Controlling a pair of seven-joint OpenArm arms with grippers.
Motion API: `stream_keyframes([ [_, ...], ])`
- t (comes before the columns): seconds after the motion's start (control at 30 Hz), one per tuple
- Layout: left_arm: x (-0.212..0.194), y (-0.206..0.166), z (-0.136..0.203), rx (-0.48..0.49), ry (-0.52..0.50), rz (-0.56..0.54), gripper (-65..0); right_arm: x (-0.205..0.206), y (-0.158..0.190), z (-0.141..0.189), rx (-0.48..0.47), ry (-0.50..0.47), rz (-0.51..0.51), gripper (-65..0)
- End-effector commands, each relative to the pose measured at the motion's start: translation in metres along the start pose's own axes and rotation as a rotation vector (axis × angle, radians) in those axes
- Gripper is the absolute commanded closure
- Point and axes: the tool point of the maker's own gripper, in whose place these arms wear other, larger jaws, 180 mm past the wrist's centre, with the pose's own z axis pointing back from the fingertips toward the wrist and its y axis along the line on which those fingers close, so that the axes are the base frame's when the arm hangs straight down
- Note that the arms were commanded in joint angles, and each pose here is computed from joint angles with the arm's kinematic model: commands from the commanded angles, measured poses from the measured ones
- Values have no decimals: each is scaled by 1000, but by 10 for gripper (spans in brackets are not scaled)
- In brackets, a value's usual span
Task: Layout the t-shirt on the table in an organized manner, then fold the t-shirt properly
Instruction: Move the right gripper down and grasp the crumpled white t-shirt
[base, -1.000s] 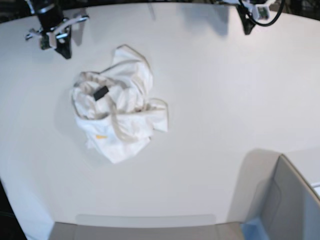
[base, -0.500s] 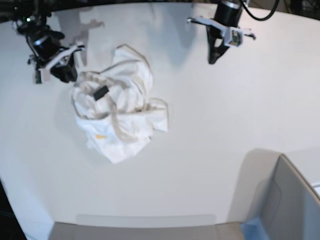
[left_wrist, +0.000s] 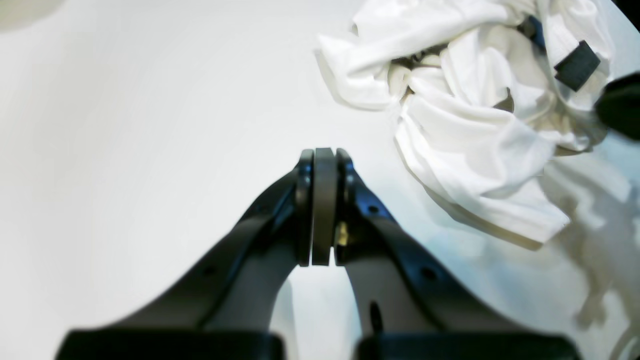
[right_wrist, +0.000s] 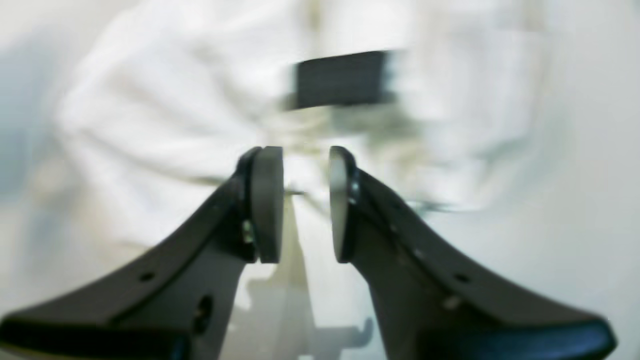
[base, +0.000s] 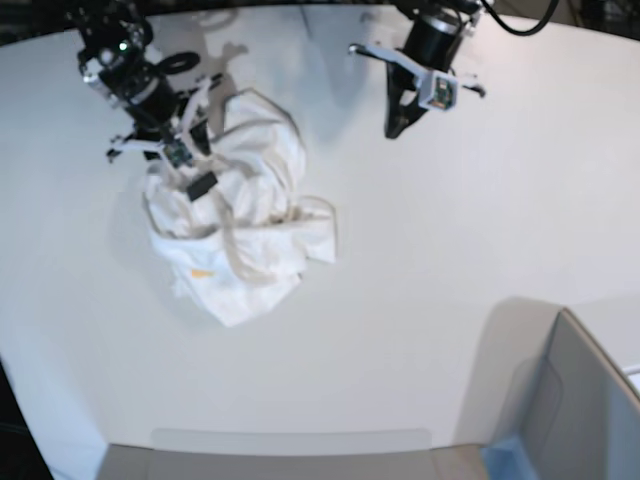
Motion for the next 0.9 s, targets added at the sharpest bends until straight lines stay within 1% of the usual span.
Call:
stream_keyframes([
  [0.0, 11, -1, 1, -9, -36, -7, -4, 13, -8, 2, -41, -47, 1, -191],
  [0.1, 8, 2, 1, -17, -18, -32, -4, 17, -11, 0, -99, -59, -22, -201],
  [0.23, 5, 5, 3, -25, -6, -59, -4, 21, -12, -3, -171, -60, 9, -201],
  [0.33, 5, 5, 3, -25, -6, -59, -4, 24, -13, -3, -204, -60, 20, -201],
  [0.5, 13, 6, -3, -25, -31, -60, -4, 22, -19, -10, -223, -49, 25, -201],
  [0.63, 17, 6, -6, -25, -45, -55, -4, 8, -27, -19, -232, 27, 26, -201],
  [0.8, 16, -9, -8, -53, -47, -33, -4, 9, -36, -29, -245, 35, 32, -201],
  [0.87, 21, -16, -12, -73, -64, -29, -4, 7, -41, -35, -251, 44, 32, -201],
])
